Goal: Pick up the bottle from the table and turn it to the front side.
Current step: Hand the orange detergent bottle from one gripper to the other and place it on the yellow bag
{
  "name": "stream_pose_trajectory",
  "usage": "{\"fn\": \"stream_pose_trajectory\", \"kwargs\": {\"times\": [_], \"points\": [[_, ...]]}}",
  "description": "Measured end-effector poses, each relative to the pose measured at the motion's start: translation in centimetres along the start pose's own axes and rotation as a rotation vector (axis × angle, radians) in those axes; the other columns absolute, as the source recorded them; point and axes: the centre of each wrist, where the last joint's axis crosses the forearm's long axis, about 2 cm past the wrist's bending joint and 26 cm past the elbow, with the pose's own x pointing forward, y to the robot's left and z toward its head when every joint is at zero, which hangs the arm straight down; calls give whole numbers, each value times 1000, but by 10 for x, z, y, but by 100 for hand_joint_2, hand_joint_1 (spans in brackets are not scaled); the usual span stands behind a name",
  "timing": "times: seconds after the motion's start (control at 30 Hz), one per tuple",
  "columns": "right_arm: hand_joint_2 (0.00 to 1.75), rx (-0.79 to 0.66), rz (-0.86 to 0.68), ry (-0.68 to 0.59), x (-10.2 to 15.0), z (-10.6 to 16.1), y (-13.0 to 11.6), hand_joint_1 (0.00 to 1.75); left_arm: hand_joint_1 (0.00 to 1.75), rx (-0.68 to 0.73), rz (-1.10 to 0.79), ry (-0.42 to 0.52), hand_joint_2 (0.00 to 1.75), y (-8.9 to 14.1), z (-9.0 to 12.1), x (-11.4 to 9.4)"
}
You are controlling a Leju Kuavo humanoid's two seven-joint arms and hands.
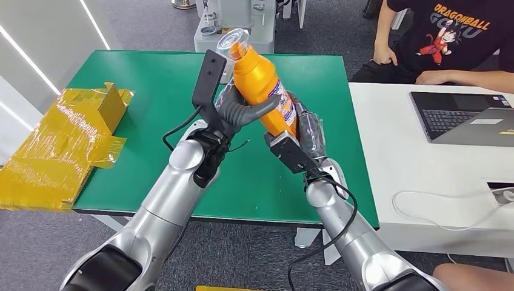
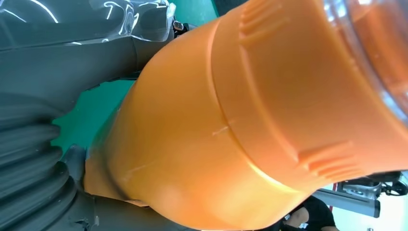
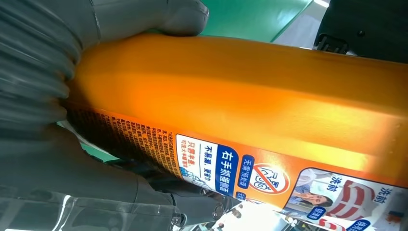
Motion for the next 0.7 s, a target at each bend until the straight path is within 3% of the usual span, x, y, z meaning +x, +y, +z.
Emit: {"fn": "stream_pose_trajectory", "kwargs": {"times": [0.03,0.17,0.47,0.7], "points": [[175,0,2,0,0,0,0,175,175,3,0,-2,175,0,0,0],[175,1,18,-1,0,0,0,4,175,27,-1,-13,175,-1,1,-1],[175,-19,40,19,0,1,0,0,175,84,-32,-41,175,3,2,-2],[175,-72,16,39,1,11,4,0,175,154,-67,-56,175,21,4,-6]]}}
